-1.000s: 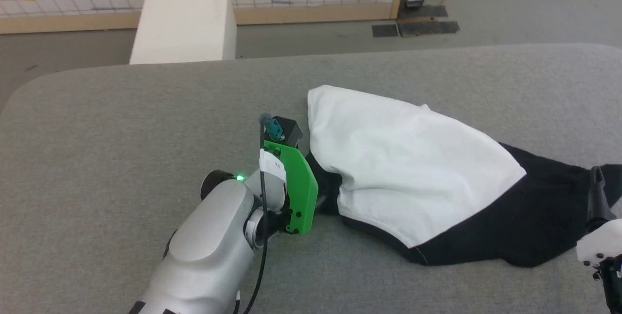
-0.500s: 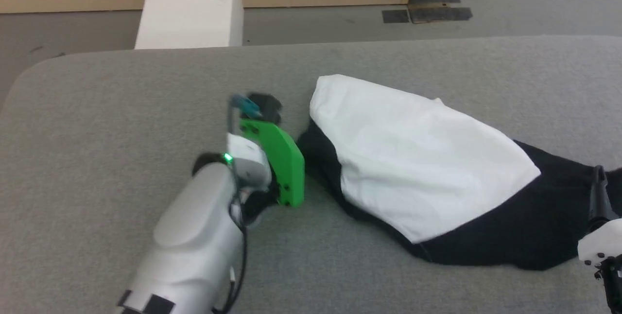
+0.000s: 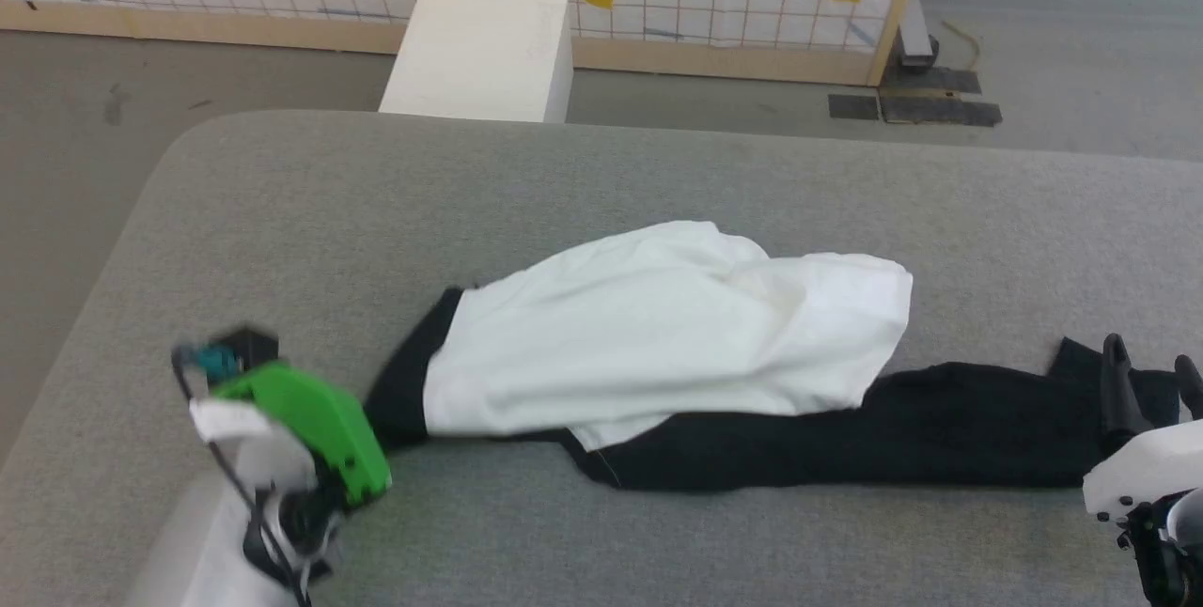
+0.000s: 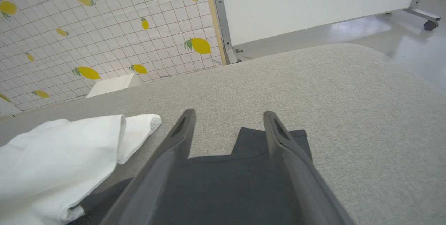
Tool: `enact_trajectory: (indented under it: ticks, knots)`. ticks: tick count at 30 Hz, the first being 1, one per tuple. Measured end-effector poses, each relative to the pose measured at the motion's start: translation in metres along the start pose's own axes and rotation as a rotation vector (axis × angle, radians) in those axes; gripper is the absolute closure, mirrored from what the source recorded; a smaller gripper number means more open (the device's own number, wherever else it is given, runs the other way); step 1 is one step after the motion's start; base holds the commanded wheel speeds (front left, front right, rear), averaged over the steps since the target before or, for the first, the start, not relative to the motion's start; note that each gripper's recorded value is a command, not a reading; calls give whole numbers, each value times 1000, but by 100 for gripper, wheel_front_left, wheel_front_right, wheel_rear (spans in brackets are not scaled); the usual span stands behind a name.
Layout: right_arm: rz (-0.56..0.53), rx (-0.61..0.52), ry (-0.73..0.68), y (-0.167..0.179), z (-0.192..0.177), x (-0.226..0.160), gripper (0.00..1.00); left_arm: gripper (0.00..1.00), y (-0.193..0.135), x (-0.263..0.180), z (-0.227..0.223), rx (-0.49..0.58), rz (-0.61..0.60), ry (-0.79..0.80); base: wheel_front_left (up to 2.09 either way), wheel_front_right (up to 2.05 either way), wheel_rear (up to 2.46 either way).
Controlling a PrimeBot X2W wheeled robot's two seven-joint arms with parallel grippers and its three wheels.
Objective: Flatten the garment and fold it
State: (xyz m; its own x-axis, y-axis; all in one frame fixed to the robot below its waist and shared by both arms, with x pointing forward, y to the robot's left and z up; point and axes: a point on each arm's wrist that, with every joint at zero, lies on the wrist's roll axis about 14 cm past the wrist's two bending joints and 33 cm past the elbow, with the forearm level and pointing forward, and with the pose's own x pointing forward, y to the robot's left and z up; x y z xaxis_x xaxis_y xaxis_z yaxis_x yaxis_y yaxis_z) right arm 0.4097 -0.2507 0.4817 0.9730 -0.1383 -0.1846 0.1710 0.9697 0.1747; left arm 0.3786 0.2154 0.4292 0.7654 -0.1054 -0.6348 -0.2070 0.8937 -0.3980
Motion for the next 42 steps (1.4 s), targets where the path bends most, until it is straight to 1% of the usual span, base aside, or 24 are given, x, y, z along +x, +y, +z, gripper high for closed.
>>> enact_trajectory:
  ticks: [1,2,3,4,5,7,8,9,11,13,14,17,19,22,25,28,31,35,38,40,42]
  knots:
    - [7,-1,0,3,0,0,0,100,6,-3,-14,-43,6,31,0,0,0]
    - [12,-1,1,4,0,1,0,100,8,-4,-23,-64,7,50,0,0,0]
    - [17,-2,1,6,0,1,0,89,9,-6,-30,-87,3,60,0,0,0]
    - [23,-3,3,8,-1,1,0,4,5,-7,-29,-118,-17,45,0,0,0]
    - [28,-4,3,10,0,1,0,0,1,-8,-23,-137,-37,13,0,0,0]
    - [42,-9,6,15,-1,1,0,0,-8,-14,2,-162,-92,-98,0,0,0]
    - [50,-12,10,17,-2,1,0,0,-11,-19,20,-171,-112,-182,0,0,0]
    - [58,-15,15,20,-2,1,0,0,-12,-23,34,-160,-125,-251,0,0,0]
    - [80,-23,29,28,-5,0,0,0,-11,-43,76,-111,-141,-476,0,0,0]
    - [104,-33,54,35,-9,-1,0,0,-7,-60,99,-12,-131,-633,0,0,0]
    - [118,-39,76,40,-13,-2,0,0,-4,-69,107,31,-122,-719,0,0,0]
    - [183,-58,161,64,-25,1,0,0,1,-82,104,135,-94,-847,0,0,0]
    - [234,-75,207,84,-25,7,0,0,3,-83,96,174,-83,-861,0,0,0]
    - [312,-143,292,118,-26,17,0,0,0,-82,91,232,-69,-867,0,0,0]
    - [353,-284,401,144,-30,26,0,0,-3,-83,92,262,-58,-888,0,0,0]
    - [365,-423,508,159,-37,37,0,0,1,-79,90,250,-44,-886,0,0,0]
    - [369,-545,607,163,-50,47,0,0,6,-72,87,240,-24,-874,0,0,0]
    - [378,-666,755,163,-79,52,0,0,12,-63,83,228,-2,-855,0,0,0]
    - [398,-726,877,158,-108,47,0,0,17,-58,84,223,13,-851,0,0,0]
    - [422,-752,929,158,-123,42,0,0,20,-57,85,214,22,-851,0,0,0]
    - [451,-749,964,162,-131,40,0,0,25,-55,83,204,37,-844,0,0,0]
